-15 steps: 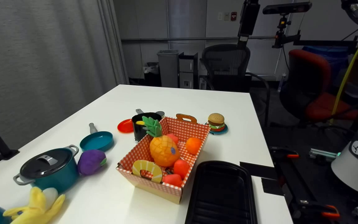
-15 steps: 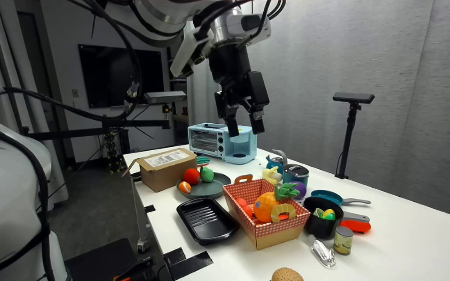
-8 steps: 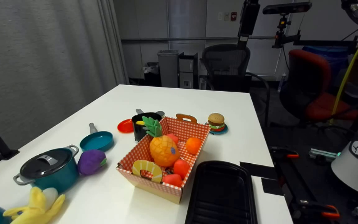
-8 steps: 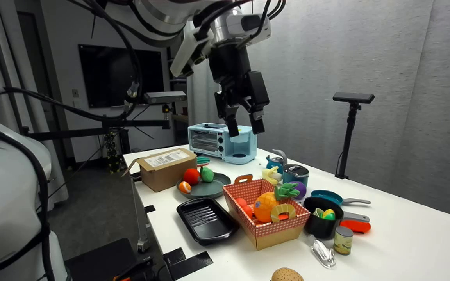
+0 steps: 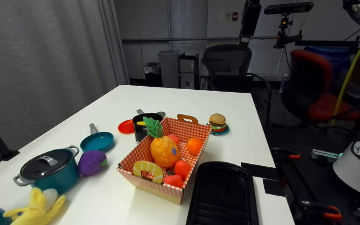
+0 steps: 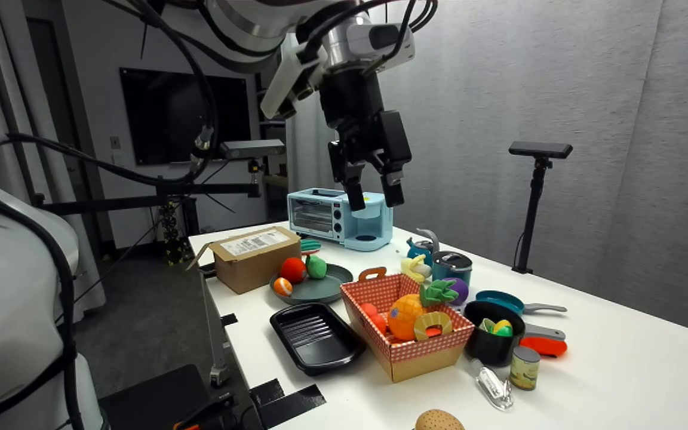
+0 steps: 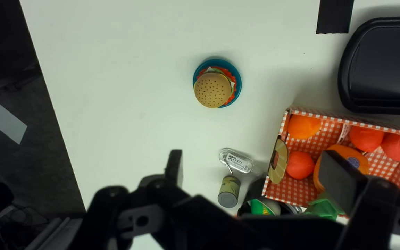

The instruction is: Place the pineapple plush toy on the oven tray then move the box to the left

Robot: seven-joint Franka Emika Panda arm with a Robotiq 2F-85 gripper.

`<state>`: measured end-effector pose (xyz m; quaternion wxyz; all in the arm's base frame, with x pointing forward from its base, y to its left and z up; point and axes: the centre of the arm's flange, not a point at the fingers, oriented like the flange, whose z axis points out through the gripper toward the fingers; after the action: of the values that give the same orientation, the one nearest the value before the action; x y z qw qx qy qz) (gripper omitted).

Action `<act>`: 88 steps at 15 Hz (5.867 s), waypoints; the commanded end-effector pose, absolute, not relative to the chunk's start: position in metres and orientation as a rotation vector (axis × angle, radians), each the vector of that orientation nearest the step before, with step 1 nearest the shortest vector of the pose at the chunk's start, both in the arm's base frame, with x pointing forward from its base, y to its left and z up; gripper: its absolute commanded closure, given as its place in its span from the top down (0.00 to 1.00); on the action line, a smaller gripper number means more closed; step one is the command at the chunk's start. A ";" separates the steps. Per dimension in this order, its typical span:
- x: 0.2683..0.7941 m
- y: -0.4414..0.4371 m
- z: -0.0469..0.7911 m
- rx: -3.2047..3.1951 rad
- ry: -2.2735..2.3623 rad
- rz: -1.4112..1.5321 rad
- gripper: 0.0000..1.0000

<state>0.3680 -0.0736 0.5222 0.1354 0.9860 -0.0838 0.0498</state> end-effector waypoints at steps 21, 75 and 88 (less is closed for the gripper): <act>0.541 0.044 0.408 2.985 0.456 -0.015 1.00; 0.612 0.013 0.298 3.025 0.119 0.000 0.06; 0.526 0.172 0.380 2.879 0.800 0.133 0.06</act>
<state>0.5615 0.1538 0.3625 0.0661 0.9727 0.2180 0.0445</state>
